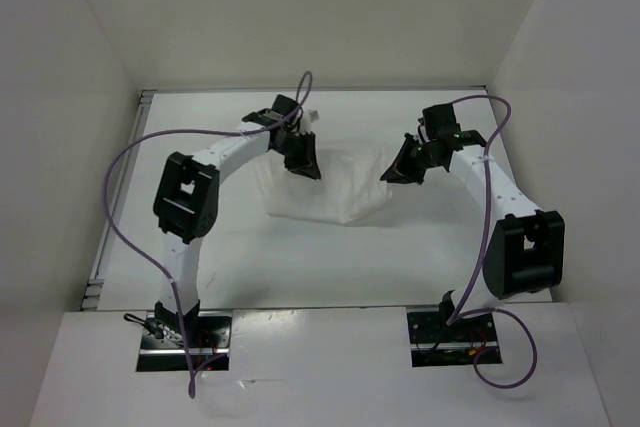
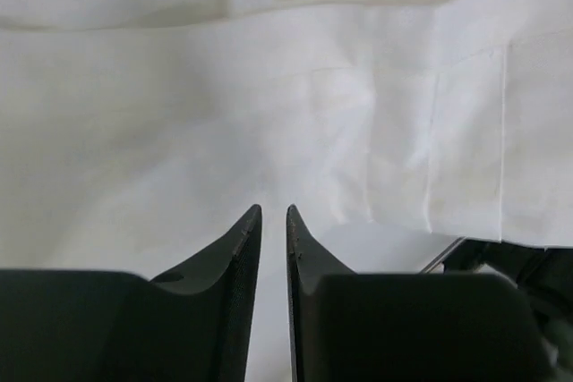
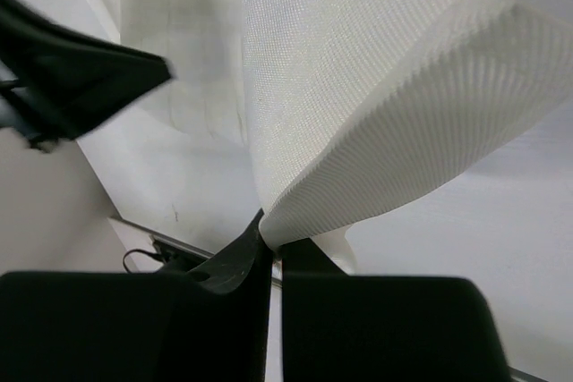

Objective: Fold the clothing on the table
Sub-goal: Fold the skirt

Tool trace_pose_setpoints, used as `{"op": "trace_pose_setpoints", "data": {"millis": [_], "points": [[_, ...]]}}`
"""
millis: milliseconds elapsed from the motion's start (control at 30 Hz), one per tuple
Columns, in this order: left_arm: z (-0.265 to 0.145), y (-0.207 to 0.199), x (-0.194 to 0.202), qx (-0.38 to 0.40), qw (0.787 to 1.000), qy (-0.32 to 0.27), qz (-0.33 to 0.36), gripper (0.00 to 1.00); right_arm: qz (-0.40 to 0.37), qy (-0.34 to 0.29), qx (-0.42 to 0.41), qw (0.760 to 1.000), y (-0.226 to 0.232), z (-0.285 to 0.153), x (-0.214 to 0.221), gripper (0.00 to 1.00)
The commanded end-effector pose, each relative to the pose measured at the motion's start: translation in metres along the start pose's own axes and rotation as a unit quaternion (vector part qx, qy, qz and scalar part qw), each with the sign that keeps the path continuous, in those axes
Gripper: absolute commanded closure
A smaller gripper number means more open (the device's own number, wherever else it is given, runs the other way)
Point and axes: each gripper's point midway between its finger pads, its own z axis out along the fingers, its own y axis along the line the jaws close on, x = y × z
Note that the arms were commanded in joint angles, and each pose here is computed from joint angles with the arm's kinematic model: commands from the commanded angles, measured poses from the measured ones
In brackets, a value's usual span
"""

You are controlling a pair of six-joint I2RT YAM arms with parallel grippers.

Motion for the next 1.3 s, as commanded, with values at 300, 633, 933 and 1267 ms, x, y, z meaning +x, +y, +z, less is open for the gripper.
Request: {"op": "trace_pose_setpoints", "data": {"millis": [300,633,933,1267], "points": [[-0.086,0.141,0.014,-0.183,0.966,-0.1,-0.153,0.83,-0.051,-0.018,-0.024,0.998,0.024,-0.02,-0.011,1.0],[-0.046,0.155,0.034,-0.186,0.964,-0.062,-0.178,0.84,-0.082,0.003,-0.034,0.996,0.039,-0.014,-0.004,1.0],[-0.006,0.112,0.039,-0.115,0.98,-0.03,-0.16,0.86,-0.158,0.048,-0.09,0.982,0.105,0.009,0.021,1.0],[-0.01,0.102,0.037,-0.107,0.982,-0.034,-0.152,0.86,-0.204,0.127,-0.103,0.965,0.144,0.09,0.061,0.98]]}}
